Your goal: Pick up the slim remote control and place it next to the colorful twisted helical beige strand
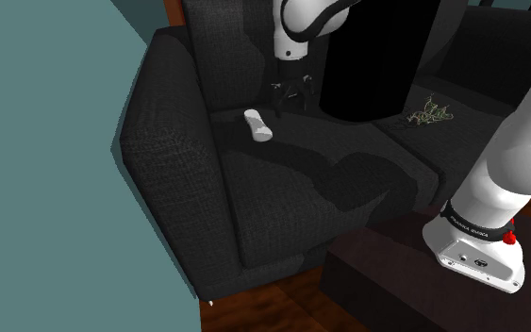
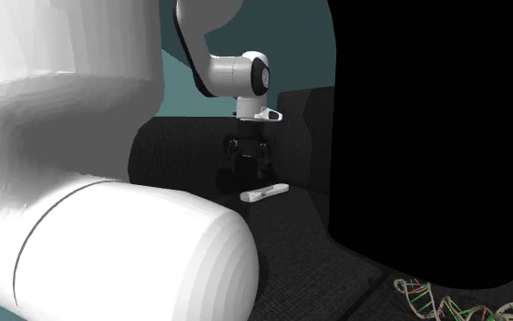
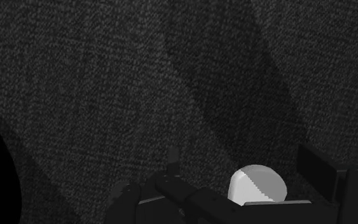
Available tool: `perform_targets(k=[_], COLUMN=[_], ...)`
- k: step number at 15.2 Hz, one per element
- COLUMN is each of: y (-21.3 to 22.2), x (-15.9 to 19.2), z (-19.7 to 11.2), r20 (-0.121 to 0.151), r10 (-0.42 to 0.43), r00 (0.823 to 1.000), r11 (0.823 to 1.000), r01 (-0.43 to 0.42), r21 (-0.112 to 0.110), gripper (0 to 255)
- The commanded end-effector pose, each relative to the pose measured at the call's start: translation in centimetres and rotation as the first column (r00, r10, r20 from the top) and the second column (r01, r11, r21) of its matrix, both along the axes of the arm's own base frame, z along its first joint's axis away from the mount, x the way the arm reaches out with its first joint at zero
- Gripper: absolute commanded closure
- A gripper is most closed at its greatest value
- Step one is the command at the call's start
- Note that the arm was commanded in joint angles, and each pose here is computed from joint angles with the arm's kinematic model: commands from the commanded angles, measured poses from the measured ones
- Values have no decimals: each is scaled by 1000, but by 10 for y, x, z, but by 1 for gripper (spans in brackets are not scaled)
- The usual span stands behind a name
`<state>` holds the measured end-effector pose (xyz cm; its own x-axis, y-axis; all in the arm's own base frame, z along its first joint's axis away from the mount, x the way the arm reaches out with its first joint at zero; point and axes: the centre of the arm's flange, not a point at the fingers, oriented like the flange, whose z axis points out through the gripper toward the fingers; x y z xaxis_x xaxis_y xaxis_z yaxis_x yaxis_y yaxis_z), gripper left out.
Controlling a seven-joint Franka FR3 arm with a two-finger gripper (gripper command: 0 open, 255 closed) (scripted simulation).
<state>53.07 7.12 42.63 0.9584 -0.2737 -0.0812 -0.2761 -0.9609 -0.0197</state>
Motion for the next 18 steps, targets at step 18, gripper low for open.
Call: perform_targets(k=[18], y=[-4], x=[156], z=[-79], r20=[77], r10=[-176], r00=[981], r11=[983], r01=[179], r21=[-35], gripper=[0])
